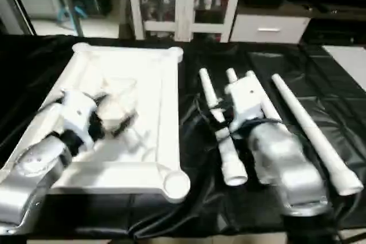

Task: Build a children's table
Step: Move to table

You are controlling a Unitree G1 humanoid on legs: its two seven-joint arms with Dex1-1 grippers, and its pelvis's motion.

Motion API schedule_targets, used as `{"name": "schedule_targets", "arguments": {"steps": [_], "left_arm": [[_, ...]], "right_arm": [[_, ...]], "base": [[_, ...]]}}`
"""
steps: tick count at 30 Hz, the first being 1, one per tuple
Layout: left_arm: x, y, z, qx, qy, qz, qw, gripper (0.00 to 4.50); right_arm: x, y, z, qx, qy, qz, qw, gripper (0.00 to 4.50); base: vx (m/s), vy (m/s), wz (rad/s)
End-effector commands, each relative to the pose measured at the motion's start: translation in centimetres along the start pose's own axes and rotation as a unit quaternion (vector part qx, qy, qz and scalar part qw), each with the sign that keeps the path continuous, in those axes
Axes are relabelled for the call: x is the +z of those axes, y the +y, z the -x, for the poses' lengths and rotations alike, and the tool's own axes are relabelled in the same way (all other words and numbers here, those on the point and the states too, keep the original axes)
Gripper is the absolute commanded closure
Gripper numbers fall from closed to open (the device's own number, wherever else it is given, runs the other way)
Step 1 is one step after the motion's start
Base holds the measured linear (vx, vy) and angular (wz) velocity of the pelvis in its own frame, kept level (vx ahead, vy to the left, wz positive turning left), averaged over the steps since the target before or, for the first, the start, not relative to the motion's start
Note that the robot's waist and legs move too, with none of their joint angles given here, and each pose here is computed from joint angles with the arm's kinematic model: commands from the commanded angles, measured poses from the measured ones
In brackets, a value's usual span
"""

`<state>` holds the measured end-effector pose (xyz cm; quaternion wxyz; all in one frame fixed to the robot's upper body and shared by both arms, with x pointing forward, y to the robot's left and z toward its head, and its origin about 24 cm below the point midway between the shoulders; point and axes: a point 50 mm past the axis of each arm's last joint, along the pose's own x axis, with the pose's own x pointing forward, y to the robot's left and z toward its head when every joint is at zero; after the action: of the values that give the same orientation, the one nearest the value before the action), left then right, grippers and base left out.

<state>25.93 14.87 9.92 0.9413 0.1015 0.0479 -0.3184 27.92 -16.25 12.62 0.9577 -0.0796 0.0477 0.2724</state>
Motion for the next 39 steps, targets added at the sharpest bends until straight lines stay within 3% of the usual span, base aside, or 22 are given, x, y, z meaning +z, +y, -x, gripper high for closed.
{"name": "schedule_targets", "arguments": {"steps": [1,3,6,13,18,19,24,25,29,31,35,36,39], "left_arm": [[0.0,-0.4,0.4,-0.048,0.015,-0.008,0.999,0.00],[-0.3,-0.5,0.8,-0.085,0.031,-0.009,0.996,0.00],[-1.2,-1.2,2.5,-0.233,0.109,0.000,0.966,0.00],[-1.7,-1.6,3.2,-0.312,0.153,-0.006,0.938,0.00],[-2.1,-1.6,2.8,-0.323,0.165,-0.023,0.932,0.00],[-2.3,-1.6,2.6,-0.329,0.174,-0.033,0.928,0.27],[-3.2,-1.6,2.1,-0.353,0.205,-0.058,0.911,0.54],[-3.2,-1.6,2.1,-0.353,0.205,-0.058,0.911,0.78],[-3.9,-1.3,1.9,-0.352,0.230,-0.072,0.904,0.78],[-4.1,-1.3,1.8,-0.351,0.235,-0.078,0.903,1.16],[-4.4,-1.2,1.4,-0.348,0.237,-0.096,0.902,1.21],[-4.5,-1.2,1.3,-0.349,0.239,-0.100,0.901,1.57],[-4.6,-1.3,1.3,-0.354,0.243,-0.104,0.897,1.62]], "right_arm": [[1.1,0.5,0.4,0.053,-0.011,0.015,0.998,0.02],[1.3,0.8,0.7,0.096,-0.002,0.023,0.995,0.02],[1.4,1.9,2.6,0.255,0.058,0.061,0.963,0.02],[1.2,1.7,3.9,0.308,0.095,0.066,0.944,0.02],[1.1,1.8,4.3,0.325,0.111,0.067,0.937,0.02],[0.9,1.8,4.6,0.334,0.122,0.071,0.932,0.00],[-0.4,1.8,5.2,0.345,0.170,0.096,0.918,0.00],[-0.4,1.8,5.2,0.345,0.170,0.096,0.918,0.00],[-0.4,2.0,5.2,0.349,0.169,0.092,0.917,0.00],[-0.3,2.0,5.2,0.349,0.168,0.093,0.917,0.00],[-0.4,2.2,5.4,0.362,0.168,0.090,0.913,0.00],[-0.4,2.3,5.5,0.366,0.168,0.090,0.911,0.00],[-0.5,2.5,5.7,0.378,0.169,0.089,0.906,0.00]], "base": [[0.000,0.000,0.00],[0.000,0.000,0.00],[0.000,0.000,0.00],[-0.007,0.002,-0.01],[0.000,0.000,0.00],[0.000,0.000,0.00],[0.000,0.000,0.00],[0.000,0.000,0.00],[0.000,0.000,0.00],[0.000,0.000,0.00],[0.000,0.000,0.00],[0.000,0.000,0.00],[0.000,0.000,0.00]]}}
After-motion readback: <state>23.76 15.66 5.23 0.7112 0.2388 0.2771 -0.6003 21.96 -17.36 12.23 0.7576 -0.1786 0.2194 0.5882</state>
